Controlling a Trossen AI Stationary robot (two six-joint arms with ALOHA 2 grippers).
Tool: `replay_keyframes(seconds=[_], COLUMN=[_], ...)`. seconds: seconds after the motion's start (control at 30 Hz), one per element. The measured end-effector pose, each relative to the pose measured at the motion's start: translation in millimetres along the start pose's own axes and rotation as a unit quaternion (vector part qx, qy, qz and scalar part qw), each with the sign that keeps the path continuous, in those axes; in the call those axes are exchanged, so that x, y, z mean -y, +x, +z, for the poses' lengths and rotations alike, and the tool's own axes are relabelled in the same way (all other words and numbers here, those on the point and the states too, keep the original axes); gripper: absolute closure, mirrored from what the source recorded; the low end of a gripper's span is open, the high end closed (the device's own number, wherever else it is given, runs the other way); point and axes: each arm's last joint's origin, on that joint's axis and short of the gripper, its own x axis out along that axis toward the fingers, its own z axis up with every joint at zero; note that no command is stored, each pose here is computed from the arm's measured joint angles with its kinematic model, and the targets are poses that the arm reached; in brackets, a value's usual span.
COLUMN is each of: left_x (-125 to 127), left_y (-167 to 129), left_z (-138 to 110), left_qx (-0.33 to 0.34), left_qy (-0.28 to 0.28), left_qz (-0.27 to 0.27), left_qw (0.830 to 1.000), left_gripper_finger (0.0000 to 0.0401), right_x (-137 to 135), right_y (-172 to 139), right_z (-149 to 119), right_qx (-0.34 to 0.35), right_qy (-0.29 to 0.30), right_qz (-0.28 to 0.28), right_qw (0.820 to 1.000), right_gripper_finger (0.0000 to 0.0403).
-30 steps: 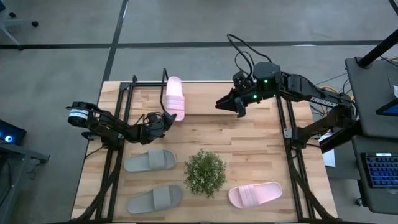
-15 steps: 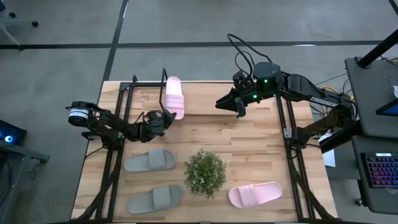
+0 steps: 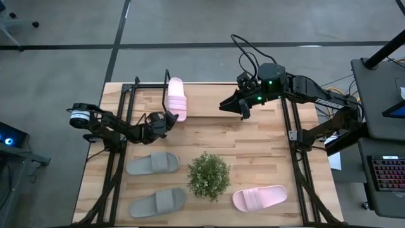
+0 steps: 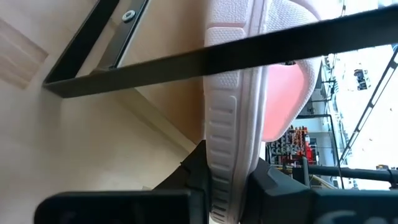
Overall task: Pick and place slides into the shelf
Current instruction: Put the top pink slides on the shelf
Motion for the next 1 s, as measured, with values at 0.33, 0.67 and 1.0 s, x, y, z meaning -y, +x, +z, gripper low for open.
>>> replay_keyframes(seconds=[0.33, 0.67, 1.0], left_x=[0.3, -0.8, -6.6], left_y=[0.9, 0.8, -0.5], left_z=[1.2, 2.0, 2.2], left_qx=[0.006, 0.007, -0.023], left_qy=[-0.002, -0.003, 0.005], left_qz=[-0.001, 0.001, 0.019], left_qw=[1.0, 1.0, 1.0], left_gripper_finger=[0.0328, 0.0263, 0.0239], right_x=[0.1, 0.3, 0.3], right_y=[0.0, 0.3, 0.3], right_z=[0.1, 0.0, 0.0], right_qx=[0.0, 0.0, 0.0], right_qy=[0.002, 0.005, 0.008], right_qz=[0.0, -0.001, -0.001], right_qw=[1.0, 1.0, 1.0], right_gripper_finger=[0.0252, 0.0252, 0.0252])
